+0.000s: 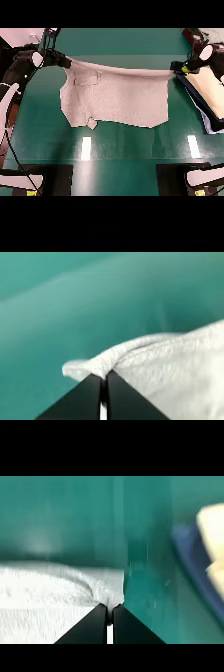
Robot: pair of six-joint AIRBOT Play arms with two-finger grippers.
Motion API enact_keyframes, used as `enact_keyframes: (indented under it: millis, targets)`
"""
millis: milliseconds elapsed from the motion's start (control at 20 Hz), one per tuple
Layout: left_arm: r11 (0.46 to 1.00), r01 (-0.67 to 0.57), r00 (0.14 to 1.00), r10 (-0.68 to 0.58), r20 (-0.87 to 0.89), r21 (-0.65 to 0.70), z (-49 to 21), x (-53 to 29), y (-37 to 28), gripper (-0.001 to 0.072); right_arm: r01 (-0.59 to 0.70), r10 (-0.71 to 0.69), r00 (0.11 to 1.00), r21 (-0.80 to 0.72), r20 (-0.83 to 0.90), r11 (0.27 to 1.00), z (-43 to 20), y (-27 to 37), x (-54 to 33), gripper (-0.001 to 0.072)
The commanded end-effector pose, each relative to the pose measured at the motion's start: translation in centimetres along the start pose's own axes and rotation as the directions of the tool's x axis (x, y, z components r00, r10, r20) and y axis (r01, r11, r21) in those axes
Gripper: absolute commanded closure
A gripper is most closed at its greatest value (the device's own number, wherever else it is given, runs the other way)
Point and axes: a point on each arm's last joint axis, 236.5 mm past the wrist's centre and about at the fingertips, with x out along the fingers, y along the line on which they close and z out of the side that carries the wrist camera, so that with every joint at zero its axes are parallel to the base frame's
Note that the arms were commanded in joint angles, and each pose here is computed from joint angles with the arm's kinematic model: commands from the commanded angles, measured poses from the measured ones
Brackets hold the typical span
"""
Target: Fold the shirts.
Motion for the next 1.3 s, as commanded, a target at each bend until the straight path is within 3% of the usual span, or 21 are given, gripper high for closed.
enact_keyframes:
  millis: [0, 350, 450, 550, 600, 650, 700, 800, 1000, 1250]
  targets:
    - [0.994, 0.051, 0.982, -0.033, -0.185, 0.093, -5.1, -0.2, 0.0, 0.0684, 0.003, -0.006, 0.991, -0.017, -0.130, 1.000, -4.5, 0.7, 1.8, 0.0702]
    - [0.996, 0.040, 0.960, -0.062, -0.272, -0.084, -8.8, -0.6, 2.3, 0.0684, -0.022, 0.005, 0.979, -0.081, -0.204, 0.996, -8.1, 3.6, 3.1, 0.0692]
    - [0.995, 0.050, 0.953, -0.073, -0.294, -0.087, -9.3, -0.8, 2.1, 0.0683, -0.061, 0.047, 0.974, -0.054, -0.223, 0.997, -8.6, 4.8, 3.0, 0.0504]
    - [0.994, 0.064, 0.940, -0.091, -0.328, -0.090, -10.1, -1.1, 1.7, 0.0683, -0.090, 0.081, 0.969, -0.030, -0.235, 0.995, -8.9, 5.6, 2.9, 0.0485]
    - [0.993, 0.073, 0.932, -0.101, -0.348, -0.094, -10.6, -1.3, 1.4, 0.0621, -0.101, 0.093, 0.966, -0.020, -0.241, 0.995, -9.0, 5.9, 2.8, 0.0485]
    - [0.992, 0.079, 0.924, -0.111, -0.366, -0.100, -11.0, -1.5, 1.2, 0.0321, -0.105, 0.097, 0.964, -0.019, -0.249, 0.994, -9.2, 6.0, 2.6, 0.0485]
    - [0.989, 0.077, 0.917, -0.119, -0.381, -0.123, -11.3, -1.7, 1.0, 0.0136, -0.114, 0.104, 0.961, -0.024, -0.257, 0.993, -9.4, 6.1, 2.4, 0.0469]
    - [0.983, 0.064, 0.900, -0.131, -0.415, -0.170, -12.2, -2.4, 1.0, 0.0219, -0.127, 0.110, 0.956, -0.046, -0.271, 0.991, -9.7, 6.3, 1.6, 0.0466]
    - [0.941, 0.004, 0.811, -0.201, -0.549, -0.339, -16.0, -6.1, 2.0, 0.0219, -0.136, 0.114, 0.961, -0.073, -0.251, 0.988, -9.0, 5.4, -1.7, 0.0467]
    - [0.799, 0.050, 0.817, -0.378, -0.436, -0.599, -17.4, -10.4, -2.1, 0.0220, -0.138, 0.120, 0.976, -0.088, -0.182, 0.987, -7.6, 3.9, -6.1, 0.0469]
